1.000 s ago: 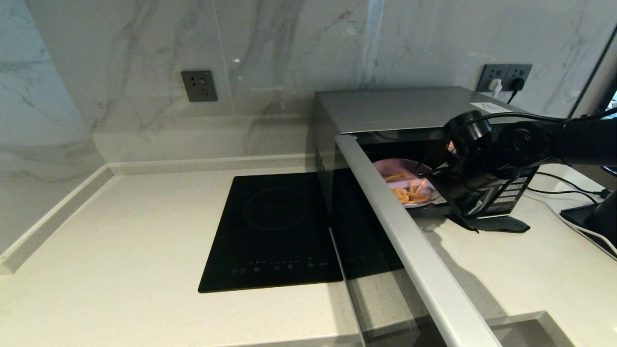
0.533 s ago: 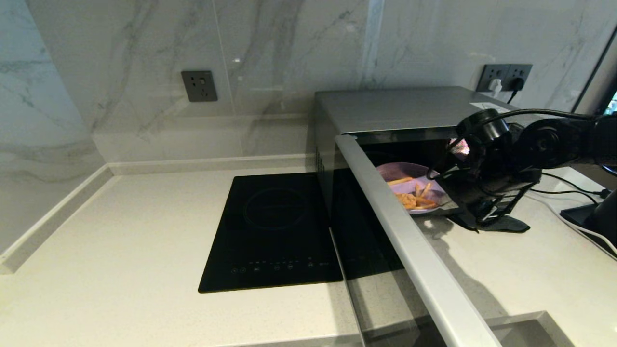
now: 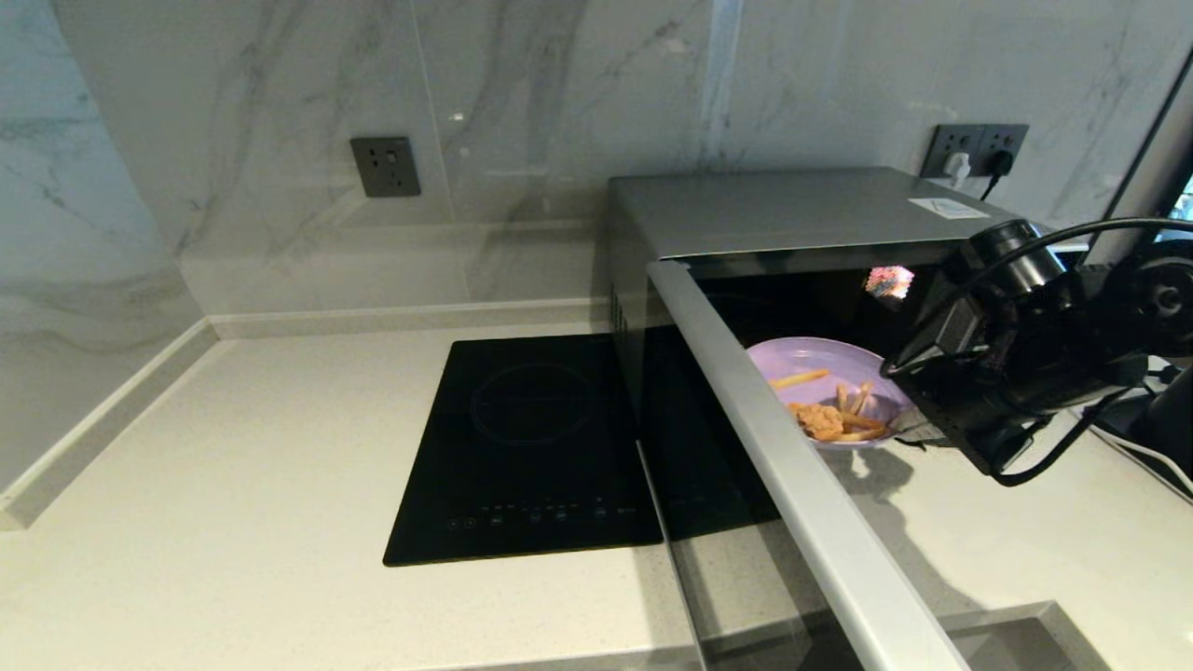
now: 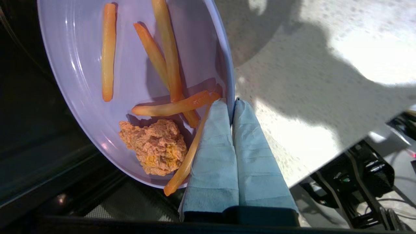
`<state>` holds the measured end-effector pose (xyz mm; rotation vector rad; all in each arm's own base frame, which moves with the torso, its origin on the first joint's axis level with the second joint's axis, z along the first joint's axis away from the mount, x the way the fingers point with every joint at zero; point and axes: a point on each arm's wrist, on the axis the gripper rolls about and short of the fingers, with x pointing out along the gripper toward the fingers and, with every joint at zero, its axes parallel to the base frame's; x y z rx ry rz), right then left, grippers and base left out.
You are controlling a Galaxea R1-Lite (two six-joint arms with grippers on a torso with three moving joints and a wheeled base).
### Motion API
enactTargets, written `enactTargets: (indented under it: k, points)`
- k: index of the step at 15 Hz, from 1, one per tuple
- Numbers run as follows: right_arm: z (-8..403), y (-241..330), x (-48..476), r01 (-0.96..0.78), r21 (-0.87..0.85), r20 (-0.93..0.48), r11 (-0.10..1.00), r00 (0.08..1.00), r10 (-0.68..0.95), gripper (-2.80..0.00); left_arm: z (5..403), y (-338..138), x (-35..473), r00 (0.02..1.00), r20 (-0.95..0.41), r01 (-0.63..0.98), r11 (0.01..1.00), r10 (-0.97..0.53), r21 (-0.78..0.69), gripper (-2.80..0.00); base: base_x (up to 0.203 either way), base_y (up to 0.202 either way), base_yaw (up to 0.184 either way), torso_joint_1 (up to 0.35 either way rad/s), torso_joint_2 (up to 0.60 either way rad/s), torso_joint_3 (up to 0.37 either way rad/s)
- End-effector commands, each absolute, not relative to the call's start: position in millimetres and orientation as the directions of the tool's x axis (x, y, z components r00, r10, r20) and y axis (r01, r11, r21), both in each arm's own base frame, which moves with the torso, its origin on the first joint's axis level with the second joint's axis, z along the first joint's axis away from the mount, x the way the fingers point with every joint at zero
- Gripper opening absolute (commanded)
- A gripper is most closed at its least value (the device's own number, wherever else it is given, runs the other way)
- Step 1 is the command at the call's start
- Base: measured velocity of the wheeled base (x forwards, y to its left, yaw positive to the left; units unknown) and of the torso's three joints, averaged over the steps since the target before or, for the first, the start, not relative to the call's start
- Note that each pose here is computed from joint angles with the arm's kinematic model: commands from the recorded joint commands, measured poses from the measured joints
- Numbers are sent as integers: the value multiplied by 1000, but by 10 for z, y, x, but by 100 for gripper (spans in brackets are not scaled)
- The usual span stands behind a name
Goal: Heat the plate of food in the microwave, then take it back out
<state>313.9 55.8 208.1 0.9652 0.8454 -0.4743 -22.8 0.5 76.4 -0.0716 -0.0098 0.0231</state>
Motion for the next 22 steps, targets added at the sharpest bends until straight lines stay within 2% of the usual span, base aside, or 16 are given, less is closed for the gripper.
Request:
enactTargets:
  k: [1, 11, 18, 22]
  points:
    - [2219, 405, 2935, 696, 549, -781, 463, 624, -10, -280, 765, 5, -227, 1000, 8, -24, 997, 25, -72, -280, 0, 0, 0, 0, 0, 0]
    - [2247, -623, 2576, 802, 551, -811, 232, 580, -79, -280, 765, 5, -227, 1000, 8, -24, 997, 25, -72, -280, 0, 0, 0, 0, 0, 0]
    - [2142, -1361, 2285, 827, 532, -821, 182, 557, -128, -280, 765, 5, -227, 1000, 8, -24, 997, 25, -72, -280, 0, 0, 0, 0, 0, 0]
    - [2047, -1704, 2169, 834, 517, -825, 192, 545, -146, -280, 765, 5, -227, 1000, 8, -24, 997, 25, -72, -280, 0, 0, 0, 0, 0, 0]
